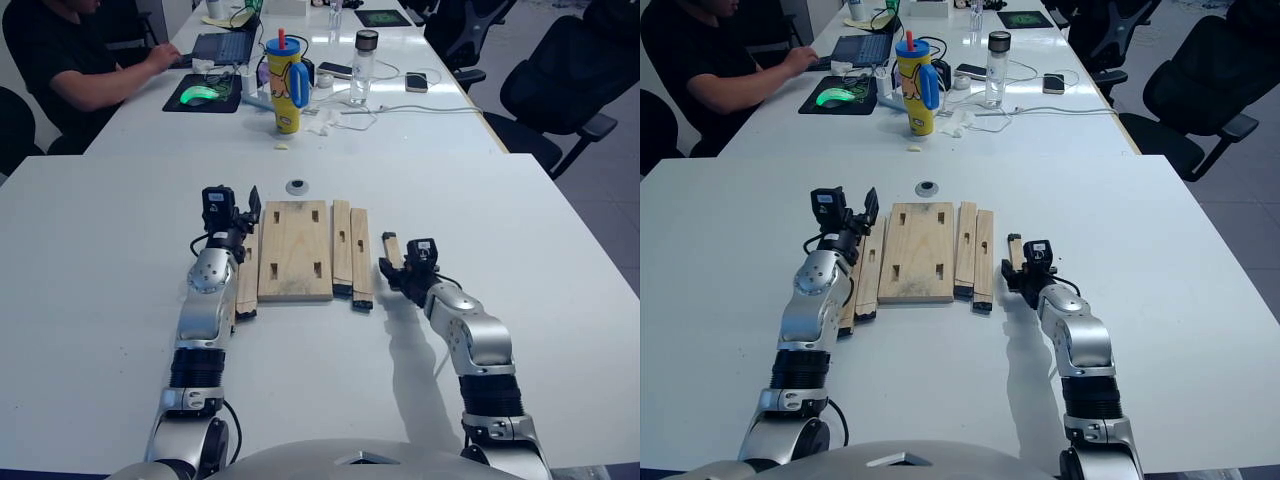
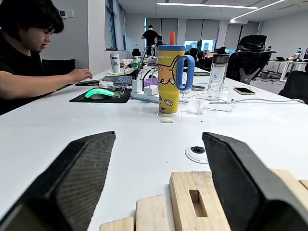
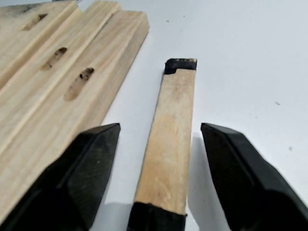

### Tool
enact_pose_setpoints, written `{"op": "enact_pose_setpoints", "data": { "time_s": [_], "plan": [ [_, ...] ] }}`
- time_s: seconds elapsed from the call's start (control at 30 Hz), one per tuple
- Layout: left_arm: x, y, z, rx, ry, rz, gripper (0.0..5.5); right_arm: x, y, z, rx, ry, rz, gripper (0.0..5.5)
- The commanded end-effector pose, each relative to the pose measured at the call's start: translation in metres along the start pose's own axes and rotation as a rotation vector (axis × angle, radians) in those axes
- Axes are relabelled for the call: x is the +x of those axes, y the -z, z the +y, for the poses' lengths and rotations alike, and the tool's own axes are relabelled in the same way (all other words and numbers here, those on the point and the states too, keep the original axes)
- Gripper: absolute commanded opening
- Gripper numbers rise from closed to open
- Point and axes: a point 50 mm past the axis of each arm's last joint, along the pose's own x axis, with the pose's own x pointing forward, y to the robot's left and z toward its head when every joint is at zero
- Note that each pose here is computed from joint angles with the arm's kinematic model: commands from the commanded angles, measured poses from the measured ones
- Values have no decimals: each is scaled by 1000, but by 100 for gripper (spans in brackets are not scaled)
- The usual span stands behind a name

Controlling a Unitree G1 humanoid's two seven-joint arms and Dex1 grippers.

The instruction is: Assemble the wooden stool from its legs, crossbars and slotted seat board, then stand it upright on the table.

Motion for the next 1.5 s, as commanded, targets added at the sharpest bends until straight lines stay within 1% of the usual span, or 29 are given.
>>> {"op": "enact_pose_setpoints", "data": {
  "time_s": [0.03,0.07,0.17,0.27,0.33,0.4,0.47,0.53,0.6,0.63,0.73,0.9,1.03,1.2,1.5],
  "plan": [
    [0,1,1,3,3,9,335,1,19,-5,-5,46,124,292],
    [0,1,2,3,2,10,335,1,22,-4,2,45,136,286],
    [0,1,1,-1,7,12,335,1,25,-2,20,43,143,236],
    [2,1,-1,-21,45,22,335,0,22,-1,-31,40,99,189],
    [5,2,-6,-91,113,59,335,0,5,-4,52,52,-39,154],
    [9,1,-14,-112,214,82,335,-1,-5,-9,55,89,-118,131],
    [12,-5,-20,-190,306,91,335,-2,-17,-13,53,99,-203,130],
    [14,-14,-25,-304,389,94,335,-5,-35,-11,51,67,-326,130],
    [17,-24,-28,-413,457,92,335,-12,-54,0,47,-33,-462,130],
    [18,-31,-31,-517,508,91,335,-16,-61,11,11,-117,-520,130],
    [19,-46,-40,-718,630,94,335,-22,-64,32,-75,-288,-597,130],
    [11,-61,-51,-919,790,113,335,-34,-60,49,-173,-476,-678,130],
    [5,-63,-53,-868,820,143,335,-40,-59,54,-218,-545,-713,130],
    [1,-61,-57,-869,863,180,335,-42,-61,57,-242,-565,-732,130],
    [-3,-60,-55,-880,873,167,195,-45,-58,56,-249,-579,-737,130]
  ]
}}
